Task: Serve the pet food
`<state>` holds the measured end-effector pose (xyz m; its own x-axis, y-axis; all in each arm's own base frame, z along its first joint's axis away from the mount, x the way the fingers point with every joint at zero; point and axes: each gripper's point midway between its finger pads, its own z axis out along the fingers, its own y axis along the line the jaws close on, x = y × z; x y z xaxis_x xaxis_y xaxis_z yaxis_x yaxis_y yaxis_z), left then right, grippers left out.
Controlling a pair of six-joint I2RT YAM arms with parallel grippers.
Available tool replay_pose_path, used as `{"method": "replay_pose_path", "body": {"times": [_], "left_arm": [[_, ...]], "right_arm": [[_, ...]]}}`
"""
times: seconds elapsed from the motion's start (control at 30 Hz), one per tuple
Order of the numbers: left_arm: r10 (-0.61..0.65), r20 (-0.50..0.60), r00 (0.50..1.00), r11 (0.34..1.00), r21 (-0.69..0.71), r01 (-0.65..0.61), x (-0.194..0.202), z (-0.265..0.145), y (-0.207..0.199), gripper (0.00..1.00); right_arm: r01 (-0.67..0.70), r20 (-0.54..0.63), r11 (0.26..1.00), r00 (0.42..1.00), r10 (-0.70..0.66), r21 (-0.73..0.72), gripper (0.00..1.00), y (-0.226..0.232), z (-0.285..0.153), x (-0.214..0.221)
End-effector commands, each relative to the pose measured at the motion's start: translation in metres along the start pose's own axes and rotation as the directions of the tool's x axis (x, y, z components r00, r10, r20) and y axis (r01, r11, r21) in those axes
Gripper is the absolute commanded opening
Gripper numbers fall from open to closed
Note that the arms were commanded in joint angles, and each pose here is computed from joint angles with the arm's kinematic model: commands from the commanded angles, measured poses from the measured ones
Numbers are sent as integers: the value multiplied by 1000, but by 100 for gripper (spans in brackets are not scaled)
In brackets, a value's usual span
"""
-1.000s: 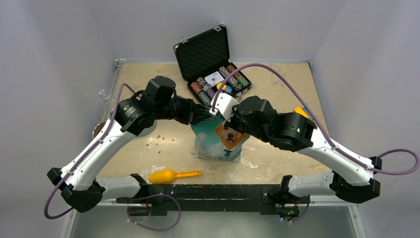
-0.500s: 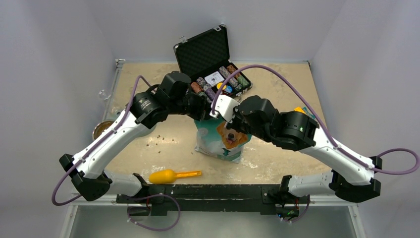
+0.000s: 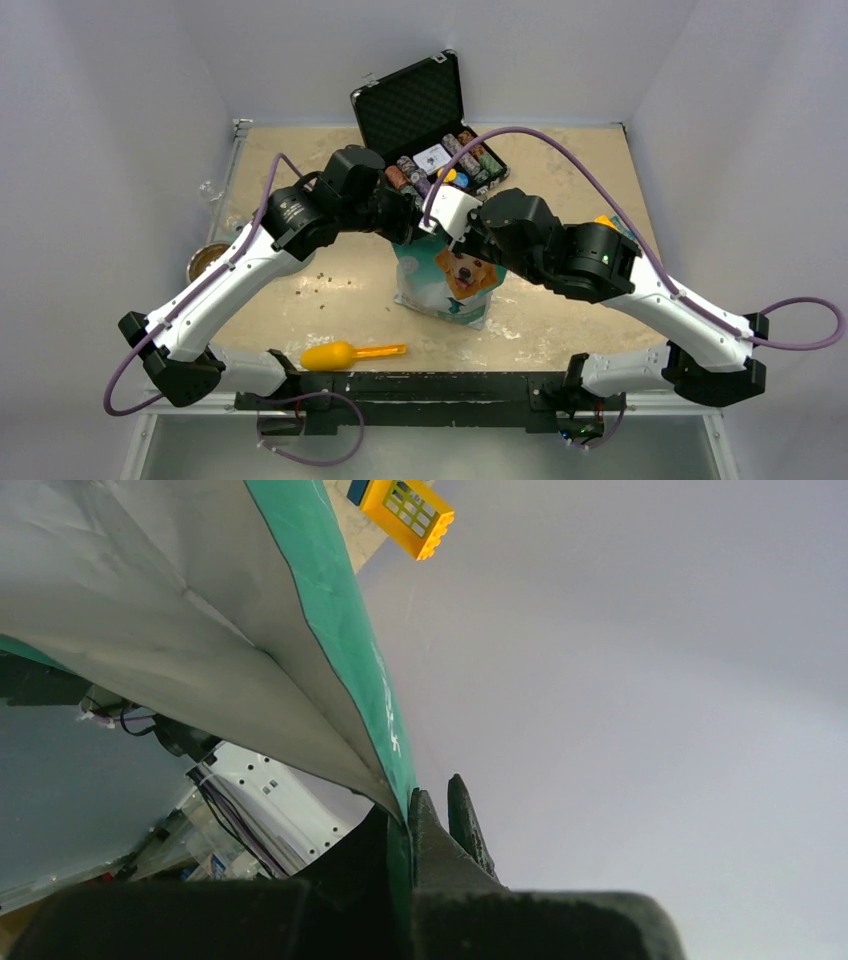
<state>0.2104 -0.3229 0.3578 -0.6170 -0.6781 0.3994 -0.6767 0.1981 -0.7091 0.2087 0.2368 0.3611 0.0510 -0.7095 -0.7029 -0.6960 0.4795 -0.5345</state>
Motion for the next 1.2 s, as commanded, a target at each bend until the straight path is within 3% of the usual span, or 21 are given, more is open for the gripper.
{"method": "replay_pose_path", "body": {"times": [0.0, 0.13, 0.2, 0.23, 0.27, 0.3, 0.37, 0.53, 0.6, 0.63, 0.67, 0.9, 0.97, 1.0, 1.07, 1.13, 1.17], "left_arm": [[-20, -75, 997, 998, 60, 25, 20, -23, -18, 0], [-35, -82, 996, 996, 81, 41, 22, -32, -21, 0], [-52, -94, 994, 994, 92, 60, 23, -32, -21, 0], [-55, -98, 994, 993, 96, 65, 23, -33, -21, 0], [-56, -94, 994, 993, 98, 66, 22, -33, -20, 0], [-60, -91, 994, 992, 104, 69, 21, -35, -20, 0], [-70, -84, 994, 990, 114, 80, 19, -36, -20, 0], [-93, -89, 992, 986, 133, 104, 16, -41, -18, 0], [-97, -88, 991, 985, 136, 108, 15, -42, -18, 0], [-96, -88, 991, 984, 139, 108, 15, -43, -18, 0], [-97, -88, 991, 984, 139, 109, 15, -44, -17, 0], [-96, -71, 993, 984, 145, 106, 13, -47, -17, 0], [-97, -66, 993, 983, 147, 106, 12, -48, -17, 0], [-97, -63, 993, 983, 148, 106, 12, -49, -17, 0], [-98, -60, 993, 983, 153, 106, 11, -50, -18, 0], [-99, -58, 993, 983, 150, 107, 11, -50, -17, 0], [-99, -57, 993, 983, 152, 107, 11, -50, -18, 0]], "right_arm": [[10, 69, 1000, 998, -10, 2, 29, -3, 10, -30], [1, 79, 1000, 997, -3, 22, 30, -6, 17, -42], [-22, 78, 999, 997, 19, 29, 25, -8, 17, -46], [-28, 66, 999, 998, 26, 30, 18, -8, 18, -45], [-36, 48, 999, 998, 34, 38, 3, -8, 18, -41], [-43, 15, 997, 999, 42, 71, 0, -11, 19, -33], [-84, -59, 988, 994, 92, 128, 0, -13, 17, -10], [-161, -83, 973, 981, 176, 168, 0, -18, 2, 23], [-165, -130, 965, 973, 193, 202, 10, -23, -2, 35], [-160, -134, 967, 973, 189, 199, 8, -22, -3, 38], [-163, -122, 967, 975, 188, 195, 0, -23, -5, 37], [-164, -117, 952, 973, 199, 259, 0, -38, -13, 36], [-152, -124, 949, 974, 192, 278, 19, -42, -15, 39], [-146, -126, 948, 974, 187, 282, 20, -43, -16, 40], [-143, -127, 948, 974, 186, 285, 15, -44, -17, 42], [-139, -138, 947, 973, 185, 289, 0, -44, -18, 44], [-143, -144, 951, 972, 188, 273, 0, -42, -19, 44]]}}
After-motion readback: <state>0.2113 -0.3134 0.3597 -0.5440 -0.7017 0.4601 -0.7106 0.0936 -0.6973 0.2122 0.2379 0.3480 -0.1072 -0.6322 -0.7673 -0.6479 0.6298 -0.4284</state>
